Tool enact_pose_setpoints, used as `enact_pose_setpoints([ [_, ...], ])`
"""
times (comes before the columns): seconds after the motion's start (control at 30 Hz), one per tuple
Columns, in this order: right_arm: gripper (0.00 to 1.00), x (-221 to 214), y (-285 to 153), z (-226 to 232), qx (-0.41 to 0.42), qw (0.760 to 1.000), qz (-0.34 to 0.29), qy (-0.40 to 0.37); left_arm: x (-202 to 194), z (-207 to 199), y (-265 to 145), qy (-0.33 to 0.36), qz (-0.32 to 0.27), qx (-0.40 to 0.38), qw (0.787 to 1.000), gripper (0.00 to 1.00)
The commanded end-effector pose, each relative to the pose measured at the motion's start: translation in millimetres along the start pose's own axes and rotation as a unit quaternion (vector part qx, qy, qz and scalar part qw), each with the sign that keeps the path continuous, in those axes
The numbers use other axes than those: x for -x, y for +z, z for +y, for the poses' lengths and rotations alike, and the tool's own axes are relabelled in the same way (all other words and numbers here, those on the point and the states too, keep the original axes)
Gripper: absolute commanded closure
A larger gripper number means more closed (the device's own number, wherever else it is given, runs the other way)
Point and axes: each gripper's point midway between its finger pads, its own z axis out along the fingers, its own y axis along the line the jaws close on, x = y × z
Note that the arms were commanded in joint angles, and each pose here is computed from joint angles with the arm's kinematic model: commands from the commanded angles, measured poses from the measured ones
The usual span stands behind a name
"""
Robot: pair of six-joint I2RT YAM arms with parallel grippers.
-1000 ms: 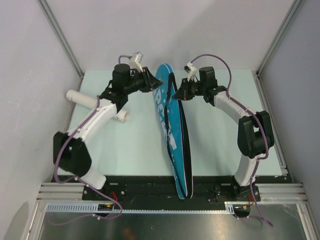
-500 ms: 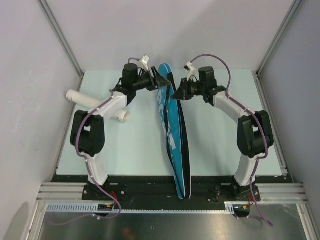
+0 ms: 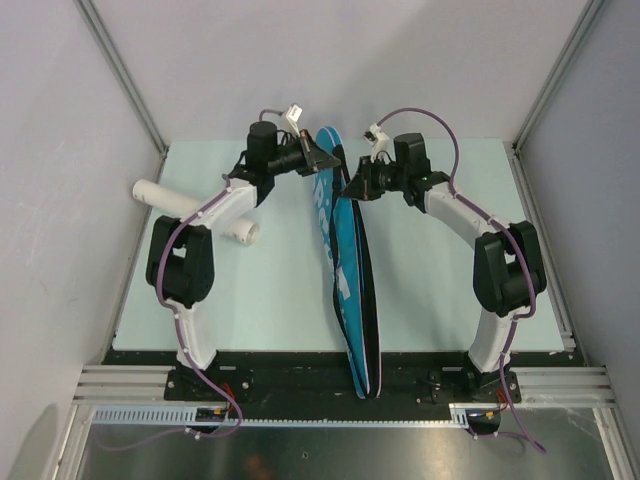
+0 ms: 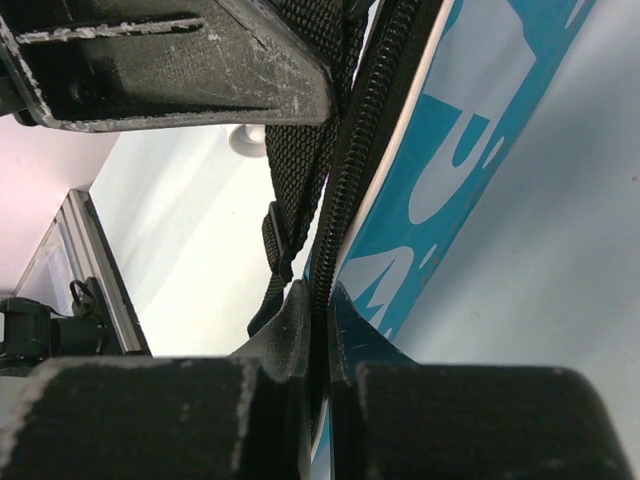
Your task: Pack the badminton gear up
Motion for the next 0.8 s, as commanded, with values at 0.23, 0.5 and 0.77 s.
enact_pose_setpoints([
  [0.23, 1.0, 33, -9, 27, 0.001, 0.997, -0.034, -0.069, 72, -55, -40, 0.115, -0.091, 0.008, 0.989, 1.0],
  [0.5, 1.0, 31, -16, 34, -0.012, 0.996, -0.031, -0.079, 83, -11, -47, 0.085, -0.096, 0.053, 0.99, 1.0],
  [0.77, 1.0, 25, -20, 44, -0.001, 0.996, -0.024, -0.085, 89, 18, -47, 0.074, -0.097, 0.077, 0.99, 1.0],
])
